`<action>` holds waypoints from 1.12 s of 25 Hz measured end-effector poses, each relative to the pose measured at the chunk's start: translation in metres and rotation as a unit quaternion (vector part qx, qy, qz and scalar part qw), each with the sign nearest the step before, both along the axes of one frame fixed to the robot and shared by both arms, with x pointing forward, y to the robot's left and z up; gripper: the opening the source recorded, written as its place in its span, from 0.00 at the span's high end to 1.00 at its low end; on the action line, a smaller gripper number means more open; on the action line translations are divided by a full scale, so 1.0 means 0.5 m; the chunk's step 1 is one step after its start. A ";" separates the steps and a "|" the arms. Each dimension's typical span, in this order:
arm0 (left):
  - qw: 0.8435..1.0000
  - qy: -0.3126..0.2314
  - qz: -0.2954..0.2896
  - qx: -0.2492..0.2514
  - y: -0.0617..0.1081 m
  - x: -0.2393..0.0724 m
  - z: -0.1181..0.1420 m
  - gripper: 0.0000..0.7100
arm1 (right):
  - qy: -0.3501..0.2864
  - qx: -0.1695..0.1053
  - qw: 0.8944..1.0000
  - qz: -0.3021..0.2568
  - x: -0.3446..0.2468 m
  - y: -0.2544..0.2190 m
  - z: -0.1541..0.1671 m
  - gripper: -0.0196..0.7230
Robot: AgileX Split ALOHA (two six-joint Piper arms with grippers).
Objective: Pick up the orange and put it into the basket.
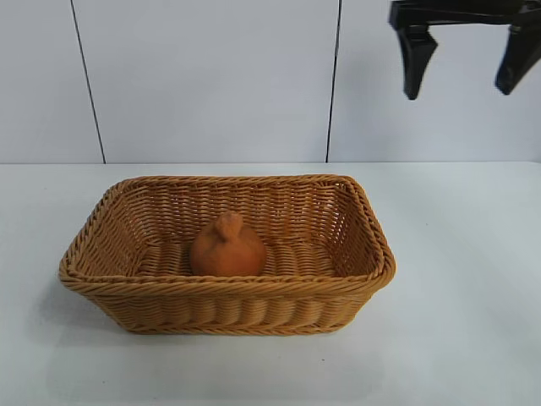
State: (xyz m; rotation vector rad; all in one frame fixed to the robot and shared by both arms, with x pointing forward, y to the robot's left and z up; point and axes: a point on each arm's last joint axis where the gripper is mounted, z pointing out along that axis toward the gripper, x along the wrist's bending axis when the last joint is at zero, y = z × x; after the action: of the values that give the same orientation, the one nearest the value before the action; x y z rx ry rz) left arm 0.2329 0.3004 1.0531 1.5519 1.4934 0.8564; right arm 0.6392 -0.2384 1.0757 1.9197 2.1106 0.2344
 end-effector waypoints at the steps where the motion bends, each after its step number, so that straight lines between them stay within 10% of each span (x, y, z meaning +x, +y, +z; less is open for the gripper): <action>1: 1.000 0.000 0.000 0.000 0.000 0.000 0.000 0.19 | 0.000 0.000 1.000 -0.017 0.004 -0.028 0.000 0.05; 15: 1.000 0.000 0.000 0.000 0.000 0.000 0.000 0.19 | 0.030 0.027 0.997 -0.058 -0.026 -0.105 -0.018 0.05; 28: 1.000 0.000 0.000 0.000 0.000 0.000 0.000 0.19 | 0.136 0.065 0.988 -0.025 -0.357 -0.096 -0.079 0.05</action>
State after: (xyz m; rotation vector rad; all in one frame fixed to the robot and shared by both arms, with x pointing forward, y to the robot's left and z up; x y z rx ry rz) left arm 0.2329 0.3004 1.0531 1.5519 1.4934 0.8564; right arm 0.4606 -0.2865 1.0361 2.1873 2.2613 0.1075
